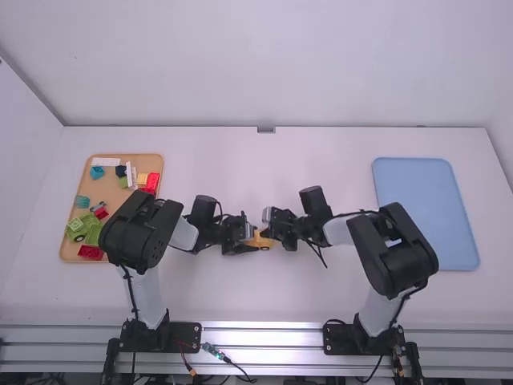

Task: Assemble lego blocks to make yellow taxi

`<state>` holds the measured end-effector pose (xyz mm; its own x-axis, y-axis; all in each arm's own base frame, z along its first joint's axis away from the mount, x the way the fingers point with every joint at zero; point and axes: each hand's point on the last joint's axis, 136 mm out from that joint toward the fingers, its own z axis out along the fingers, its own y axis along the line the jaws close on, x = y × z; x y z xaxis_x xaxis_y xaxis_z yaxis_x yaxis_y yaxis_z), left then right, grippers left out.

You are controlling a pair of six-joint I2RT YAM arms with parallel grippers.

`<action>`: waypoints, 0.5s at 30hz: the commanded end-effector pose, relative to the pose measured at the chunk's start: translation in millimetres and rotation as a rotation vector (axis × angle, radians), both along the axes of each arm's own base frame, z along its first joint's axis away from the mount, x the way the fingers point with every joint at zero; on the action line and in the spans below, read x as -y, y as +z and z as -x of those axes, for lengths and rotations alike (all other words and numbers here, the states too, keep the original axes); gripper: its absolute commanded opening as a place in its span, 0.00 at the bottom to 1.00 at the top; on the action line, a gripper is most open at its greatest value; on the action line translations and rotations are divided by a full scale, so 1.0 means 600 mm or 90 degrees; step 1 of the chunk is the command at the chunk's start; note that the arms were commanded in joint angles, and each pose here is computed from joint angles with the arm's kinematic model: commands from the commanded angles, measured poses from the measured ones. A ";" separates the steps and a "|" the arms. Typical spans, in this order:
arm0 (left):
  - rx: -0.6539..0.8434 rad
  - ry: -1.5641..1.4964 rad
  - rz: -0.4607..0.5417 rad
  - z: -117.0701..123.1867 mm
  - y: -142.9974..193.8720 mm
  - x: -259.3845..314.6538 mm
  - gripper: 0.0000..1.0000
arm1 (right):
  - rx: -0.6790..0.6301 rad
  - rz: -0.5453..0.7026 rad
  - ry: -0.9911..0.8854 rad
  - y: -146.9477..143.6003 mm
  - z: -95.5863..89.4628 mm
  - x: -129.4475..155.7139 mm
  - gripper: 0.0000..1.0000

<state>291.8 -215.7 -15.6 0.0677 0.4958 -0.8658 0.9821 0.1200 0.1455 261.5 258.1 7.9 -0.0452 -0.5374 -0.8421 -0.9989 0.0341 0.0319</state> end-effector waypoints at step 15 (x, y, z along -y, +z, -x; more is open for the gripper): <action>-0.014 0.015 -0.021 0.004 -0.020 -0.008 0.41 | -0.023 0.048 -0.030 -0.057 0.006 0.017 0.00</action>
<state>294.8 -213.4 -16.2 0.0447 0.4994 -0.8652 0.9808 0.1429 0.1331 269.2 264.6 9.0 -0.0128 -0.5136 -0.8579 -0.9994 0.0337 -0.0052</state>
